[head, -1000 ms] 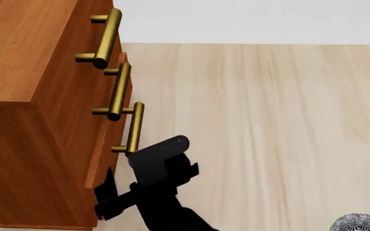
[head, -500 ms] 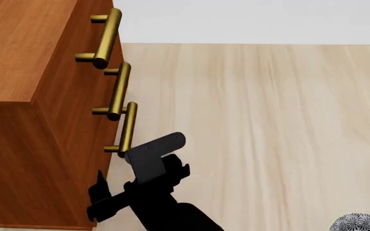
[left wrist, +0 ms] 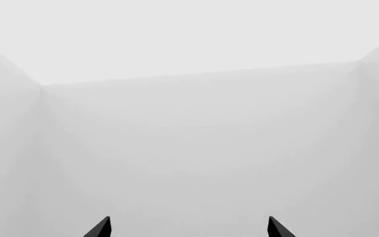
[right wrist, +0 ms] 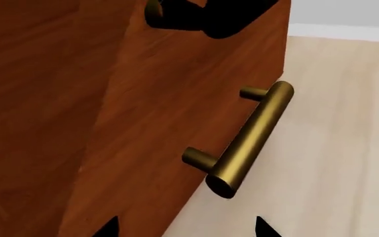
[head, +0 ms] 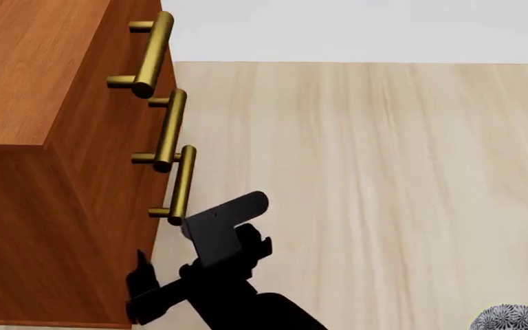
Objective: Close the bottom drawer of the cabinet and open the top drawer.
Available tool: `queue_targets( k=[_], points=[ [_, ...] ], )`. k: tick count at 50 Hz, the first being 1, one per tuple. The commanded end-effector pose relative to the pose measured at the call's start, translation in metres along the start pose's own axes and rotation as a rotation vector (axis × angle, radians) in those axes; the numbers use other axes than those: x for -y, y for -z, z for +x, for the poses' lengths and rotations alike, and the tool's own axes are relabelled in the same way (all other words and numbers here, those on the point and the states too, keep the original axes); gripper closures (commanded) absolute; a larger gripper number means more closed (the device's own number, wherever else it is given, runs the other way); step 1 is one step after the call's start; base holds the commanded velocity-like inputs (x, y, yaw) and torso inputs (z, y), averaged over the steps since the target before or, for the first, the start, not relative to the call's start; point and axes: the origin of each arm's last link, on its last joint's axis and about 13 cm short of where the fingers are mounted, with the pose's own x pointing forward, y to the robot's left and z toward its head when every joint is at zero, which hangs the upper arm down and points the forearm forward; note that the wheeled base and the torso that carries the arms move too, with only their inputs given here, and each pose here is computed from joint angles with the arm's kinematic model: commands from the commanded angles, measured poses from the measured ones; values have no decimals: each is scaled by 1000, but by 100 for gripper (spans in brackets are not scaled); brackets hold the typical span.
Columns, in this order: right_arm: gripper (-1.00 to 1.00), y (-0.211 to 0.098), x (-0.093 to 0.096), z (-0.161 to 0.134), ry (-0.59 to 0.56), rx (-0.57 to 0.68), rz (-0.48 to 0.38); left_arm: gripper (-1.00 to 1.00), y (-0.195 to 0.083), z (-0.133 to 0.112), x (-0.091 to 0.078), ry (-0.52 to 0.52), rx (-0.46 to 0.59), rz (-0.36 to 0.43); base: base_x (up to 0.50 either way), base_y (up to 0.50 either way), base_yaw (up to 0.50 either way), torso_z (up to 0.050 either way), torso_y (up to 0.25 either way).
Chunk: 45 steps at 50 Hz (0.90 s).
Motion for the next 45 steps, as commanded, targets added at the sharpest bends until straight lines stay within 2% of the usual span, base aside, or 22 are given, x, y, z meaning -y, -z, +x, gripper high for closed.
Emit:
queue_targets(
  k=[1,13,21,32,34,35,39,41,43,45],
  points=[
    [-100,5,-8,-23,-55,14,-37,-100,0,1,4,10,3,-9,0,0,0,0,0],
    [-100,-1,-5,-58,3,48,-51,-100,0,2,6,18,9,-24,0,0,0,0,0],
    [-100,-5,8,-77,119,82,-22,-100,2,3,9,25,8,-35,0,0,0,0,0],
    [-100,-37,10,-99,163,214,161,-100,1,3,10,30,10,-36,0,0,0,0,0],
    [-100,-44,9,-102,149,235,209,-100,1,3,10,30,10,-37,0,0,0,0,0],
    [-100,-49,7,-104,139,252,264,-100,1,3,11,31,11,-36,0,0,0,0,0],
    [-100,-60,7,-107,139,286,291,-100,0,3,11,32,11,-36,0,0,0,0,0],
    [-100,-67,6,-109,135,308,330,-100,-1,3,11,33,12,-36,0,0,0,0,0],
    [-100,-71,6,-110,141,315,310,-100,-1,3,11,33,13,-36,0,0,0,0,0],
    [-100,-78,4,-113,118,334,375,-100,-1,3,11,35,13,-34,0,0,0,0,0]
  ],
)
